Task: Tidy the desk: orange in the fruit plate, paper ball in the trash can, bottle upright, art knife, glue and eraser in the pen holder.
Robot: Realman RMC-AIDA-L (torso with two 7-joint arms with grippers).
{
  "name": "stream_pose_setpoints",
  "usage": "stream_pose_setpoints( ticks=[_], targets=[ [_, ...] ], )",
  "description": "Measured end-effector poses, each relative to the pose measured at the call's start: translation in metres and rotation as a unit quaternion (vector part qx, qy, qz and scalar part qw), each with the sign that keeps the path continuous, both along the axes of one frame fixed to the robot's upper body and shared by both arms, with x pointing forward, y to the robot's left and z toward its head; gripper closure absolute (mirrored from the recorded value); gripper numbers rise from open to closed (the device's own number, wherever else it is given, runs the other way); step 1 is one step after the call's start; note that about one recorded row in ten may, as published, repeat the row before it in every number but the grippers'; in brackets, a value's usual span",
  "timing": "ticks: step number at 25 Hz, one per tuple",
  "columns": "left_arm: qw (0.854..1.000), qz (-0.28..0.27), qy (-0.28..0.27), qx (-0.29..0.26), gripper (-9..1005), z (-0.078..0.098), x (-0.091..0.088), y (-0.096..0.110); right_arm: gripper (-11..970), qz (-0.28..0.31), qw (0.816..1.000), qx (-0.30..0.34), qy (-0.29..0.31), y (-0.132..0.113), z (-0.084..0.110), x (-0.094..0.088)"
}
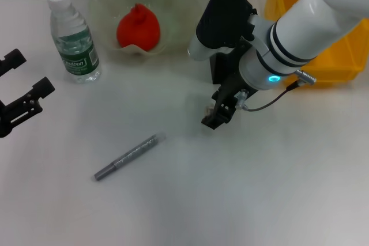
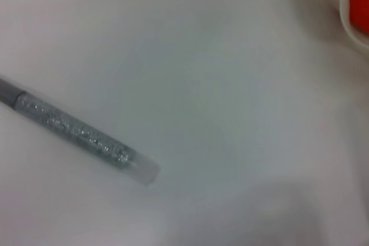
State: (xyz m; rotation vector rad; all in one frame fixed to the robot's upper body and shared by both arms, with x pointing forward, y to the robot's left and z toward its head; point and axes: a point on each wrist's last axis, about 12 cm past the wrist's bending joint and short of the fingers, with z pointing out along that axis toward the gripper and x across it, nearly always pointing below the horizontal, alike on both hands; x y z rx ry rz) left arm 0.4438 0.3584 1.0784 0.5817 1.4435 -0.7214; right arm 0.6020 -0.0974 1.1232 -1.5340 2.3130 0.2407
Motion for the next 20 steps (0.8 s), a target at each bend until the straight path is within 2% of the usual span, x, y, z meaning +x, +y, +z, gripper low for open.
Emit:
stream_pose_setpoints(
  ticks=[17,20],
  targets=[
    [1.000,0.001,0.001,-0.001,195,-0.0004,0.0002,-0.0005,372,0.001,1.000,0.000,0.012,-0.0003,-0.0077,0.0022],
    [1.000,0.001,0.001,-0.001,195,-0.0004,0.0002,-0.0005,469,0.003,1.000,0.002,0.010,0.0003,-0.0069,0.0017]
  ],
)
